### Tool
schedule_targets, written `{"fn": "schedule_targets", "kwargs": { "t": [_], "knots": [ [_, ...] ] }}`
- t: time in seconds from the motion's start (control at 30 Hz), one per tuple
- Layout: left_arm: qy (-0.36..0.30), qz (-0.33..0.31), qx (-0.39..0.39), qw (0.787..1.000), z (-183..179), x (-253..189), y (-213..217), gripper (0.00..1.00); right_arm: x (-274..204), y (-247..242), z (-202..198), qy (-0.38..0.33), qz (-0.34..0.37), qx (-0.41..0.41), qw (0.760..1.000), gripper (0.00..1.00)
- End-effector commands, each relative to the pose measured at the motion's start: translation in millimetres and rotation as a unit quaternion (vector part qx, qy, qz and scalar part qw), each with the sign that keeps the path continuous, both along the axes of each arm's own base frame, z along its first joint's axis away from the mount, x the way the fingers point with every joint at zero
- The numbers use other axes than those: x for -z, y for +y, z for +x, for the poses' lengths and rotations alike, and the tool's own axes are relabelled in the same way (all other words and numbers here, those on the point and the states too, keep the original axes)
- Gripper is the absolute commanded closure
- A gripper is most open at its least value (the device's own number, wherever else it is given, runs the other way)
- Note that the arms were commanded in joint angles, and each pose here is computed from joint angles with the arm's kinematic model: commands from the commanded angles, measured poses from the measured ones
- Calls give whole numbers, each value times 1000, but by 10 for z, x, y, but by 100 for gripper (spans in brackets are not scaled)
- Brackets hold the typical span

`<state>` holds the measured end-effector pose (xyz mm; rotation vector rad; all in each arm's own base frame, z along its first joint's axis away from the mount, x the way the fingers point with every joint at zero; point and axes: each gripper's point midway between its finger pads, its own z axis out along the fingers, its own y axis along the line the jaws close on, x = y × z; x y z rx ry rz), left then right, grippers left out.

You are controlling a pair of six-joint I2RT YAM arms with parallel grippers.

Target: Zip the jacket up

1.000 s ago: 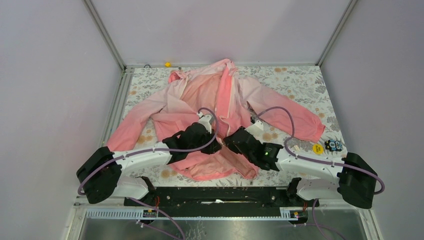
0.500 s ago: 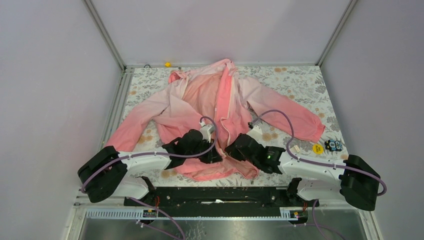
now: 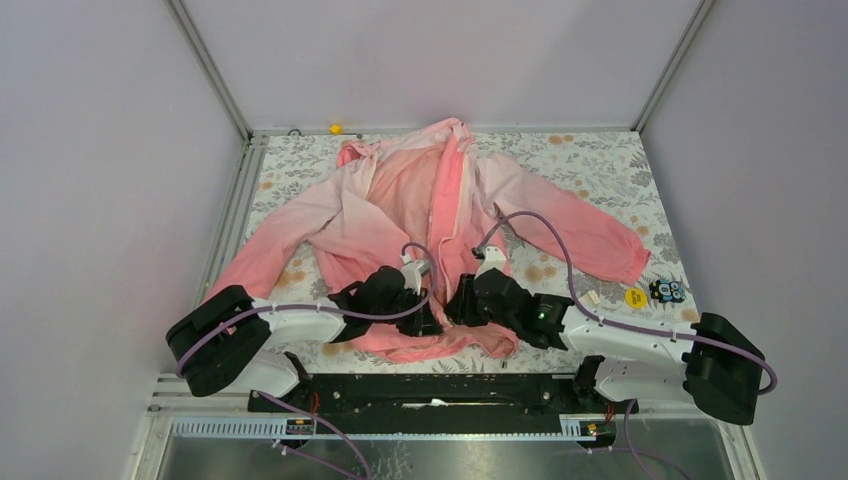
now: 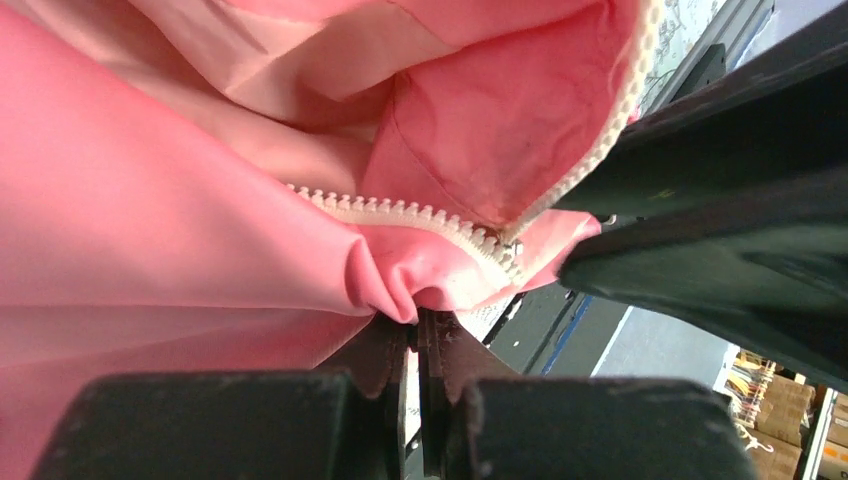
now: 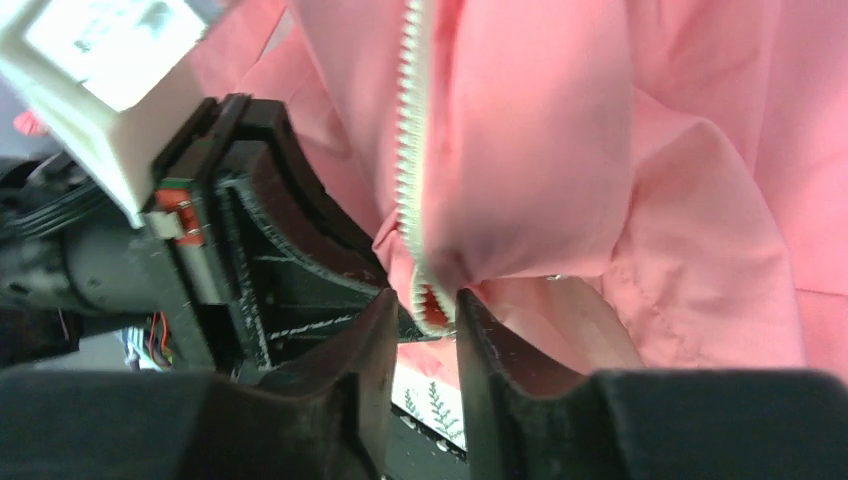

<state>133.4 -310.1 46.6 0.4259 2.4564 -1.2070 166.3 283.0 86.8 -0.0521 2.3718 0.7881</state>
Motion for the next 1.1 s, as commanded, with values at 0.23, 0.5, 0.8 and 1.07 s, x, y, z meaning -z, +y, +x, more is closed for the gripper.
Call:
{"fn": "schedule_targets", "kwargs": {
  "t": [0.23, 0.5, 0.8, 1.07],
  "knots": [
    [22, -39, 13, 999, -112, -30, 75, 100, -174, 18, -307, -26, 27, -191, 981, 29],
    [24, -52, 17, 998, -115, -46, 73, 100, -88, -20, -463, 25, 140, -207, 968, 55],
    [25, -58, 16, 998, -121, -49, 77, 100, 4, -55, -297, 44, 173, -190, 965, 48],
    [28, -58, 19, 998, -126, -35, 67, 100, 101, -16, -196, 59, 180, -195, 962, 38]
  ]
}}
